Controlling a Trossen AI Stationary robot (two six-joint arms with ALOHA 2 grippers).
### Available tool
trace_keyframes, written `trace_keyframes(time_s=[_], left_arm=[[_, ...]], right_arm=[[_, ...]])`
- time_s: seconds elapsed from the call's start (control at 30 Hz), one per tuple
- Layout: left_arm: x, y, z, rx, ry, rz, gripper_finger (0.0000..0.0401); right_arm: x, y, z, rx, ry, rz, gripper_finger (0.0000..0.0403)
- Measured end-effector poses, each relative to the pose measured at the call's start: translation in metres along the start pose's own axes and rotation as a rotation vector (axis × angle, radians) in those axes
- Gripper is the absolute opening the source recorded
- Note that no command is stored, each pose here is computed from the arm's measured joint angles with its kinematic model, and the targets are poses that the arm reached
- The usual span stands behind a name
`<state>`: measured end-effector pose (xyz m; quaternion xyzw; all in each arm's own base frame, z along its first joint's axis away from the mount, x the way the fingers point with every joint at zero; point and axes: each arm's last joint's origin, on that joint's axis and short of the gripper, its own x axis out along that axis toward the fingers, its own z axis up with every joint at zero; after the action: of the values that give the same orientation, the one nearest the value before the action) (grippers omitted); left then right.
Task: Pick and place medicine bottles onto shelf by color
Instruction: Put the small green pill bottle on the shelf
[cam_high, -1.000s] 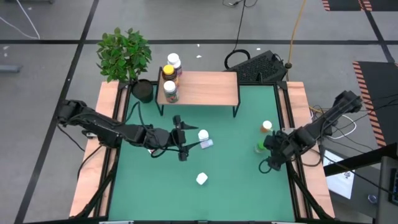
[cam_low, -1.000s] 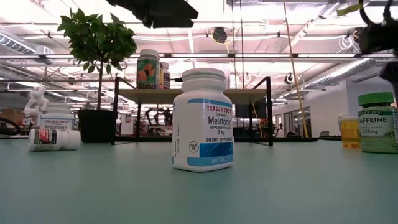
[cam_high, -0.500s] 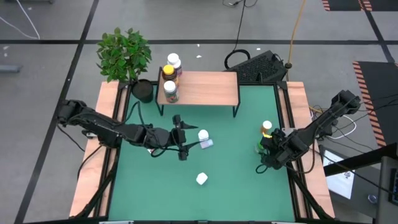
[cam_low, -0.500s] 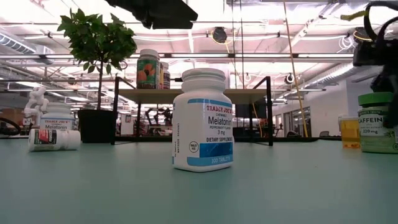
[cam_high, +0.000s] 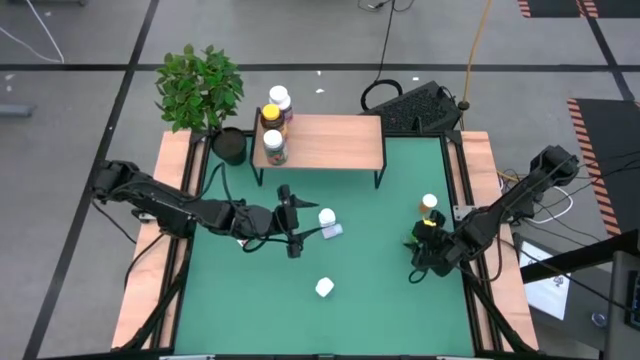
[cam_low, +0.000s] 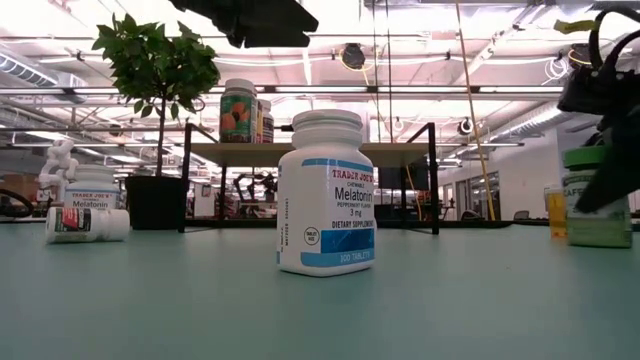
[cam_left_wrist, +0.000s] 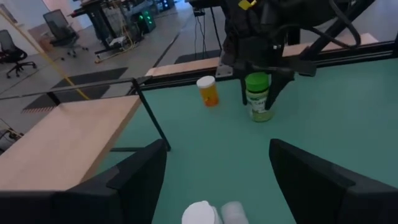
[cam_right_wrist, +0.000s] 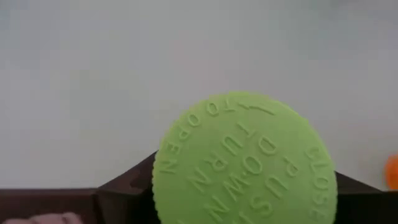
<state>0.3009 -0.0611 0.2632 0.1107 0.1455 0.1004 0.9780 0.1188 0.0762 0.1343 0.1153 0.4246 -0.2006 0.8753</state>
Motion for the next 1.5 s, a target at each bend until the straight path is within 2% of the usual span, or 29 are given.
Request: trace_keyframes(time_s=[0.23, 0.43, 0.53, 0.7, 0.83, 0.97, 1.2, 1.5], left_arm=[[0.010, -0.004, 0.001, -0.063, -0.061, 0.009, 0.0285], [0.051, -0.030, -0.016, 0.029, -0.086, -0.065, 0.0285], [0.072, -0.037, -0.011, 0.032, -0.072, -0.080, 0.0285], [0.108, -0.053, -0.008, 0.065, 0.030, -0.195, 0.0285], [0.130, -0.064, -0.008, 0.086, 0.109, -0.212, 0.0285], [0.147, -0.071, -0.012, 0.075, 0.122, -0.248, 0.0285], [0.156, -0.068, -0.020, 0.023, 0.149, -0.307, 0.0285], [0.158, -0.060, -0.026, 0.006, 0.211, -0.306, 0.0285]], right_arm=[[0.002, 0.021, 0.017, -0.169, -0.162, 0.192, 0.0203], [0.013, 0.031, 0.037, -0.265, -0.277, 0.242, 0.0209], [0.022, 0.034, 0.043, -0.288, -0.287, 0.265, 0.0209], [0.038, 0.038, 0.052, -0.341, -0.245, 0.274, 0.0209], [0.048, 0.043, 0.060, -0.370, -0.205, 0.291, 0.0209], [0.056, 0.050, 0.070, -0.409, -0.182, 0.302, 0.0209], [0.065, 0.060, 0.083, -0.502, -0.166, 0.308, 0.0209], [0.067, 0.059, 0.094, -0.509, -0.186, 0.316, 0.0210]])
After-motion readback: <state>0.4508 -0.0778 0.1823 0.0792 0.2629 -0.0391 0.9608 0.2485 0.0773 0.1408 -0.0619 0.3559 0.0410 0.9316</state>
